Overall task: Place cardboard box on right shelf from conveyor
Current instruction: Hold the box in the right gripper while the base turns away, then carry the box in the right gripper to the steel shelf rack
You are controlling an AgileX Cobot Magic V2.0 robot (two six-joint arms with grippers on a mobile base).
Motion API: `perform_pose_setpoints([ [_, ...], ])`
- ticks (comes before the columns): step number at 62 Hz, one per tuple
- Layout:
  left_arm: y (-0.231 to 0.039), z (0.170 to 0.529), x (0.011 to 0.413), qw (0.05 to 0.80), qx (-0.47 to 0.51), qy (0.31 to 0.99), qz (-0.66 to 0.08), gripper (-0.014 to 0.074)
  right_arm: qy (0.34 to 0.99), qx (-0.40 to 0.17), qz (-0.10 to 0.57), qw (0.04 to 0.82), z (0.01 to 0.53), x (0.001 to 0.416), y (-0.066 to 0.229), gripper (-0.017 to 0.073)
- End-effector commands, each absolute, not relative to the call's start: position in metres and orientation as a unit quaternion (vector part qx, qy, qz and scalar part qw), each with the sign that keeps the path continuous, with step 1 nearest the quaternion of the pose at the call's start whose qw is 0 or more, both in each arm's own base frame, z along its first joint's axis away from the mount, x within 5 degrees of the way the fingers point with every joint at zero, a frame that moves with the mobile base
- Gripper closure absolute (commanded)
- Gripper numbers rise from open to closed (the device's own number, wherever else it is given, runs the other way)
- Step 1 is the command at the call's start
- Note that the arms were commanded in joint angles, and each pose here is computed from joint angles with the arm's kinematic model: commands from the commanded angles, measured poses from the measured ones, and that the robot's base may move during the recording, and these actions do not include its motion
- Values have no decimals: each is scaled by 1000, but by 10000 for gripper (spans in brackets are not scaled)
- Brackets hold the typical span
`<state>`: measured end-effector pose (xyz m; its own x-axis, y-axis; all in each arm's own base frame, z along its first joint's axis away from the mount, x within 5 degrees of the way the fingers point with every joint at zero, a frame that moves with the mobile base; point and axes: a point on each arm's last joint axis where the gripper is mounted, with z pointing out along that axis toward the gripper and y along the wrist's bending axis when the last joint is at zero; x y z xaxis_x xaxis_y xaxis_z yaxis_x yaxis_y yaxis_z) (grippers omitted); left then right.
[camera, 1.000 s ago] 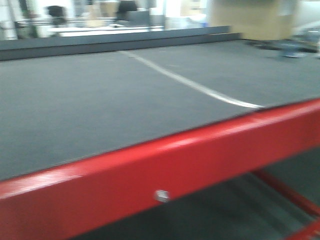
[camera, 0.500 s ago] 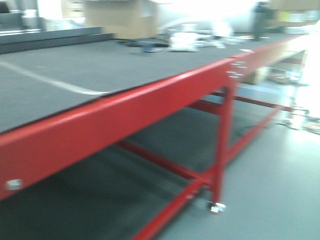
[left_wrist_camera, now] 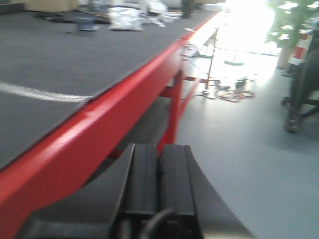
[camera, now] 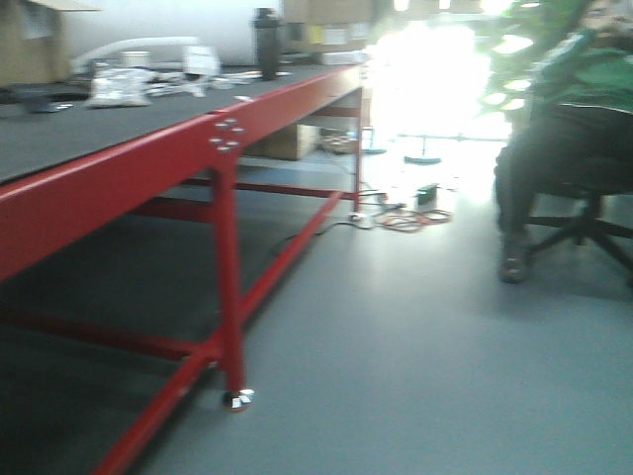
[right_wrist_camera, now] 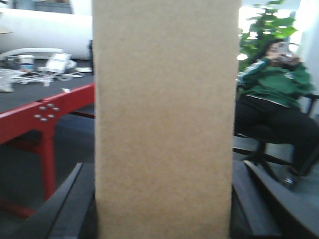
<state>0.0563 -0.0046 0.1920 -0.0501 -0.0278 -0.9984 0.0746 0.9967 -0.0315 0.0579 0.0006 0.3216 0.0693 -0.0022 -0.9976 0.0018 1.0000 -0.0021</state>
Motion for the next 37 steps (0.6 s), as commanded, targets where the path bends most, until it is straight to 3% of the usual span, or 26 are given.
perform_pose_setpoints([
  [1, -4, 198, 56, 719, 13, 694, -40, 710, 639, 1, -10, 769, 339, 56, 0, 517],
  [37, -4, 198, 56, 719, 13, 694, -40, 710, 639, 1, -10, 769, 339, 56, 0, 517],
])
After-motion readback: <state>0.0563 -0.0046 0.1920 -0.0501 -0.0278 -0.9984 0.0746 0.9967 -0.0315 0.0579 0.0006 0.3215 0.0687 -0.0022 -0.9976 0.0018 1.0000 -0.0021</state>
